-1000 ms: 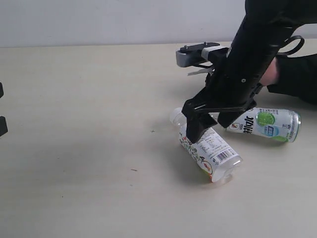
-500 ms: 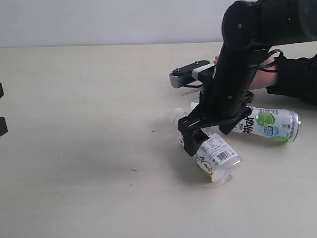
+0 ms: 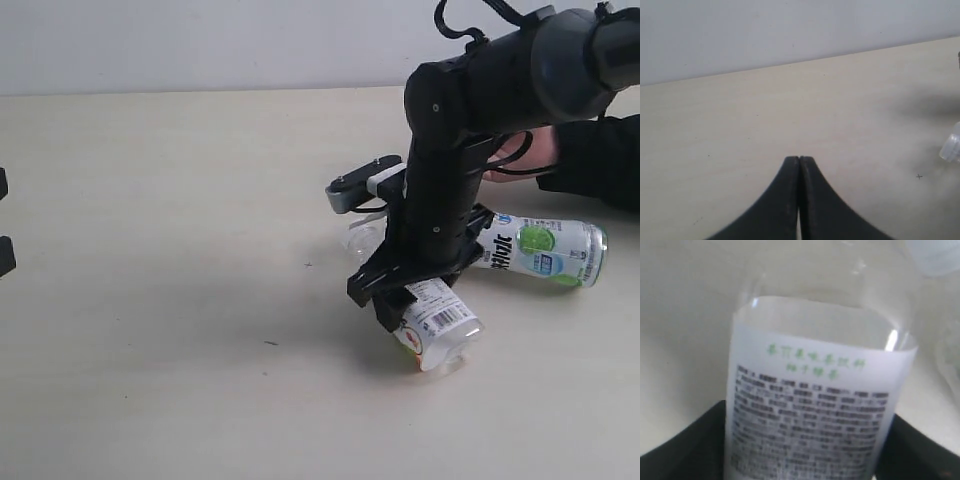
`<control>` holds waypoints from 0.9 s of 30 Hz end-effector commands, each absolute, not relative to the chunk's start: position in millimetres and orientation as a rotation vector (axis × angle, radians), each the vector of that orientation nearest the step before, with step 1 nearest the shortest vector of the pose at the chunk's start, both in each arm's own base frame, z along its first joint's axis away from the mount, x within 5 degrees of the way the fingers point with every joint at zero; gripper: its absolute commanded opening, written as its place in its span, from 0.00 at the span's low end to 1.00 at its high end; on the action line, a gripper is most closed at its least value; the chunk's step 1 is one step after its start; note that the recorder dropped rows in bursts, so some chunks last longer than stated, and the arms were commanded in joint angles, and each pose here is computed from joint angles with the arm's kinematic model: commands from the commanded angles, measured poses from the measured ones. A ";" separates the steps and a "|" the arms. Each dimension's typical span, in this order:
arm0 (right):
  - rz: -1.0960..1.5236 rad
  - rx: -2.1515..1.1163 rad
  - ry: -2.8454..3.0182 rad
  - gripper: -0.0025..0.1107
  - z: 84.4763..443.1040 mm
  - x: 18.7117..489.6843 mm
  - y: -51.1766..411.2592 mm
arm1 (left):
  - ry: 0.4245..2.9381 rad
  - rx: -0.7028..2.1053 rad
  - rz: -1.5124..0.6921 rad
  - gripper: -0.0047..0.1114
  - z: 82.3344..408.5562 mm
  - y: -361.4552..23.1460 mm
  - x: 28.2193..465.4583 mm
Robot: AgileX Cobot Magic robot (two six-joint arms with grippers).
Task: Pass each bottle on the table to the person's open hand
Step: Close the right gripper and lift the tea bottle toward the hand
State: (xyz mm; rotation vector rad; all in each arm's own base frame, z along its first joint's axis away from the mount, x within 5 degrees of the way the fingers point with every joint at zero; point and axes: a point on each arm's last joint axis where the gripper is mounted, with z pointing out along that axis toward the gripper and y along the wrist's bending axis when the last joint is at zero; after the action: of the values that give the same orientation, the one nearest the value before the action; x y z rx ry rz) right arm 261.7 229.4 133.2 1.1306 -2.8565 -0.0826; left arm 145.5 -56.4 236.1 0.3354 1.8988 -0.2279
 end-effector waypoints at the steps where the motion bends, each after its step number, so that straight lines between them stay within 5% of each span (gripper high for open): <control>1: -0.122 1.100 -2.871 0.26 136.9 260.6 232.9 | 1.898 0.332 -0.224 0.04 235.0 -55.5 145.0; 3: -0.155 1.076 -2.874 0.03 140.3 258.8 234.0 | 1.898 0.332 -0.224 0.04 235.0 -55.5 145.0; 10: -0.233 1.116 -2.969 0.02 181.0 257.1 233.3 | 1.898 0.332 -0.224 0.04 235.0 -55.5 145.0; 21: -0.310 1.072 -3.290 0.02 291.5 295.6 227.5 | 1.898 0.332 -0.224 0.04 235.0 -55.5 145.0; 27: -0.328 0.860 -3.411 0.02 306.7 328.3 203.9 | 1.898 0.332 -0.224 0.04 235.0 -55.5 145.0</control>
State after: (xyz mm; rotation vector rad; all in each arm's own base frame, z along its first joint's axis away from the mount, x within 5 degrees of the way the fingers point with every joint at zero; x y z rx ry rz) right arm 314.9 215.5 305.8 0.9667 -3.3726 -0.3486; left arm 145.5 -56.4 236.1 0.3354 1.8988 -0.2279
